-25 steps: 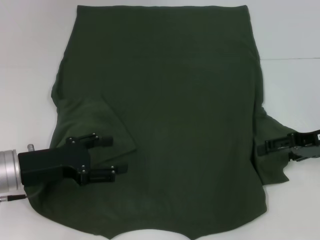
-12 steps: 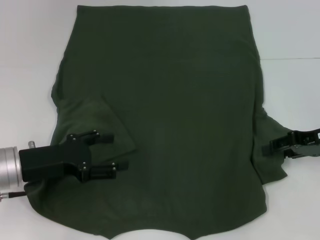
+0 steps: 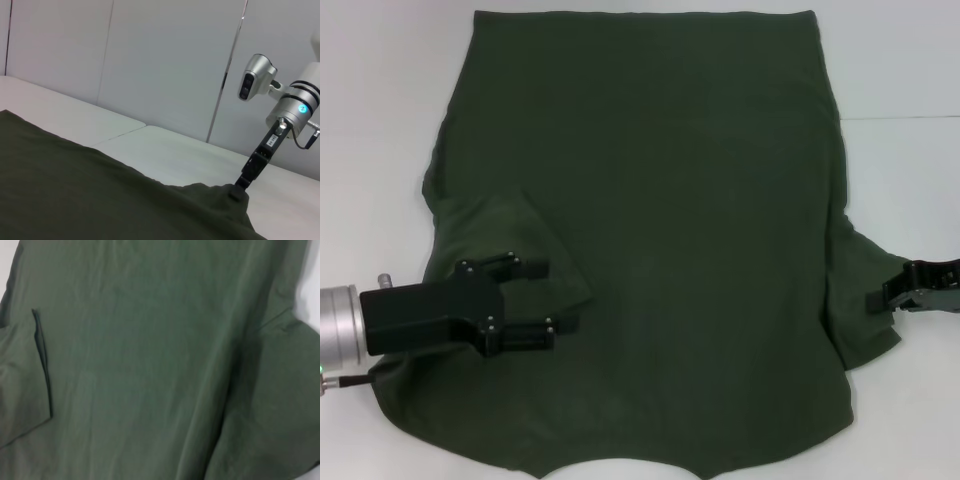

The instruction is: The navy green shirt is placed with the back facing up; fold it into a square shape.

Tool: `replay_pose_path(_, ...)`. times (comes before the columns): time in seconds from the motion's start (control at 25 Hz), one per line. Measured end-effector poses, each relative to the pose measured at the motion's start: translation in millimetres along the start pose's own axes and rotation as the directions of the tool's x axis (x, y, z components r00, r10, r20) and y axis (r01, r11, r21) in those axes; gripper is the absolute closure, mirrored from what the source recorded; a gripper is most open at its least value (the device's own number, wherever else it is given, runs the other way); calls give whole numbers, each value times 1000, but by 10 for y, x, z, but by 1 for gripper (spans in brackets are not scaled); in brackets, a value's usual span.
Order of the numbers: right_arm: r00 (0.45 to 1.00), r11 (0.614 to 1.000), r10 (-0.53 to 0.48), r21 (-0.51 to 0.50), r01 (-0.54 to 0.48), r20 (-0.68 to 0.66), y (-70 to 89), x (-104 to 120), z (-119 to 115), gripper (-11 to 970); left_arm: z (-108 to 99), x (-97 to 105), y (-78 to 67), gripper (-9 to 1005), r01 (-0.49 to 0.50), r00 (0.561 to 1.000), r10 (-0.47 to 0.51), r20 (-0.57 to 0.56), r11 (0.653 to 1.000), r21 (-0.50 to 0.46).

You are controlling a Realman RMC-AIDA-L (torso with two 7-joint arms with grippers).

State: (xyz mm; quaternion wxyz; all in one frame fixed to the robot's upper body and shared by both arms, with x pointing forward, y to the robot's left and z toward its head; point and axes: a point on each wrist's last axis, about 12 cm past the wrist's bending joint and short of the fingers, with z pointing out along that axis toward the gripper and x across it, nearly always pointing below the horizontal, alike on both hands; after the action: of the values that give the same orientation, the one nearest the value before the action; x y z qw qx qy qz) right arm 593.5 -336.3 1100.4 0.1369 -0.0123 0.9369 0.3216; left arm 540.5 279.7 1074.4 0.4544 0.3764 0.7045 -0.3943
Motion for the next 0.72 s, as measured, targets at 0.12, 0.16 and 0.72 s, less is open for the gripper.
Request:
replay_pose_path(0.12,1000,1000,-7,-4,7,-3,16,-10,0,854,10,-9,7,139,-3,1000,3,-1,1000,-1)
replay_pose_path(0.16,1000,1000,-9,-5,9,-3,19,-13,1,886,14,-15,9,140,-4,1000,4,0,1000,-1)
replay_pose_path(0.72,998,999,-48,23,47,29,-10,-202,-391,944,27,-48,25,144,-6,1000,6,5,1000,-2)
